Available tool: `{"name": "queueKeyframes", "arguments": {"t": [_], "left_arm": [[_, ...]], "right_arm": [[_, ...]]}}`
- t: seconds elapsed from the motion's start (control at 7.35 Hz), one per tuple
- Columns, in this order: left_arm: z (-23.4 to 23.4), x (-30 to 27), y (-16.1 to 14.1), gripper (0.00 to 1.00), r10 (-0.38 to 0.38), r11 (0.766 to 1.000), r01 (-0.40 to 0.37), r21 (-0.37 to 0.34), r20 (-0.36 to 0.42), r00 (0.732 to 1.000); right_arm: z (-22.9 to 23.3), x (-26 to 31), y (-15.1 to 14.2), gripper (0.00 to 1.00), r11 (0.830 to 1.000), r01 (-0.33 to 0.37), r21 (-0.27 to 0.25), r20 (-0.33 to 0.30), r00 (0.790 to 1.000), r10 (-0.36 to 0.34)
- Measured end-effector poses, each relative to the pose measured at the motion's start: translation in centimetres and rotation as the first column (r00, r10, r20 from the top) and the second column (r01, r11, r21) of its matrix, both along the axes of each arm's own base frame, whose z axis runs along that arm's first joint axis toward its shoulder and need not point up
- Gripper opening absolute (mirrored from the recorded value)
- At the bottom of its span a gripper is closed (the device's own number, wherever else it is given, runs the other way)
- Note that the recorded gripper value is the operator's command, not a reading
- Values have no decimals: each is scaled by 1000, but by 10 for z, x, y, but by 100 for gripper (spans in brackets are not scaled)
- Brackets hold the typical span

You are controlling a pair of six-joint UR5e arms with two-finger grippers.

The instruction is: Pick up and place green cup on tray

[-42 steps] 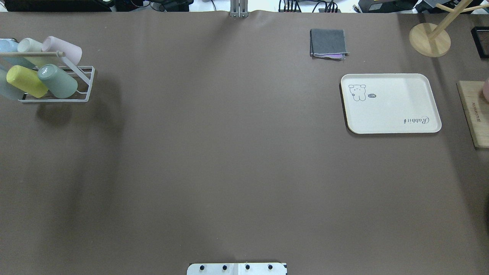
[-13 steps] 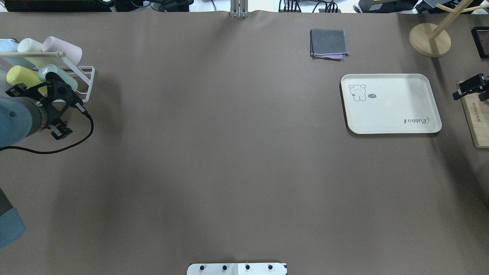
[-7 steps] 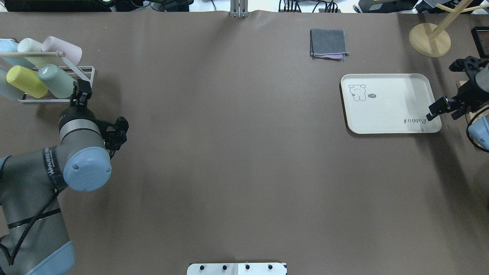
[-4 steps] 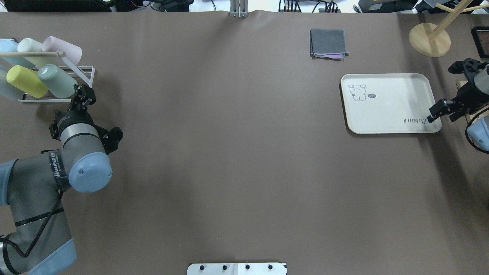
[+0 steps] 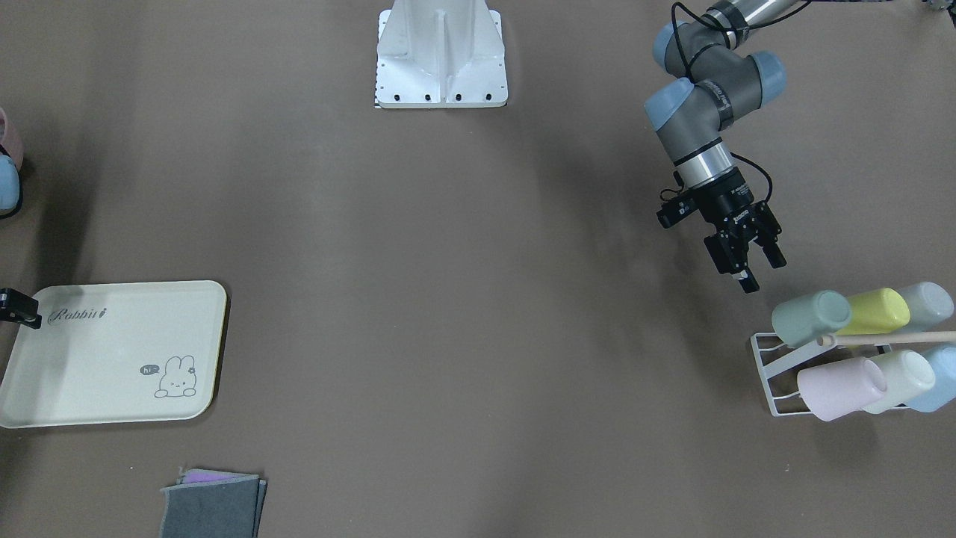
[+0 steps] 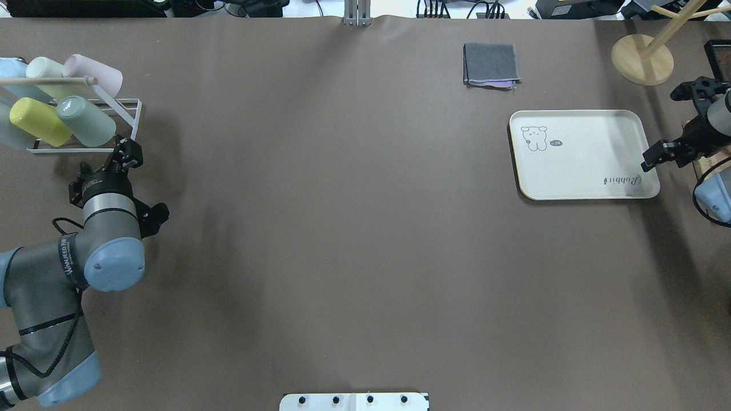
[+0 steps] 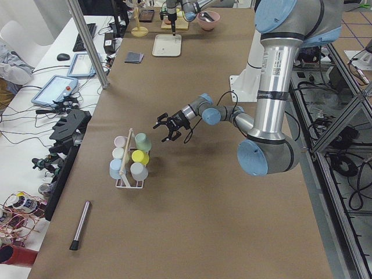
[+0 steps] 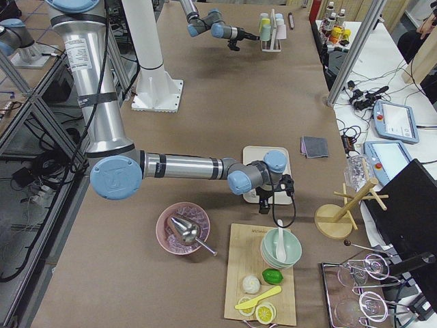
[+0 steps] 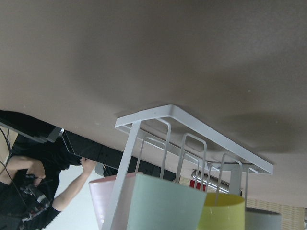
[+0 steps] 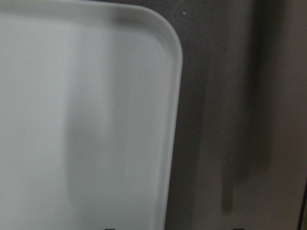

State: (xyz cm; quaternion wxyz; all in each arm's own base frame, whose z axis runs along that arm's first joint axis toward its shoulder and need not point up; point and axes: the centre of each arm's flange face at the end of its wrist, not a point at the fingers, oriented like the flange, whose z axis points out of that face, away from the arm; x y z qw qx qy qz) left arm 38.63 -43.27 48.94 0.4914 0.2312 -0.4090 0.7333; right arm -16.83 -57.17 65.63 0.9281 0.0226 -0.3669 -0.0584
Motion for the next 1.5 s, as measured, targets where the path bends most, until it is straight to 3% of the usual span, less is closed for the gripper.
{"name": "queueKeyframes", "arguments": {"t": [0.27, 0.68, 0.82, 0.95, 1.36, 1.5], "left_arm": [[2, -6, -5, 93, 40, 998, -43, 47, 60, 997], [35, -11, -8, 93, 17, 996, -29, 79, 146, 989], [46, -13, -7, 93, 12, 996, -25, 86, 154, 988], [52, -16, -7, 93, 11, 996, -25, 89, 161, 987], [54, -25, -14, 93, 4, 995, -20, 97, 166, 986], [53, -26, -16, 93, 8, 994, -25, 102, 171, 985]], "right_arm": [[-2, -1, -4, 84, 1000, -3, 23, 3, 1000, 3], [12, -2, -4, 84, 1000, -2, 27, 3, 1000, 2], [13, -2, -4, 70, 999, -2, 33, 8, 1000, 2], [13, -2, -4, 48, 999, -3, 36, 13, 1000, 2], [11, -3, -5, 23, 999, -3, 39, 17, 1000, 3], [10, -3, -6, 9, 999, -3, 40, 18, 1000, 2]]}}
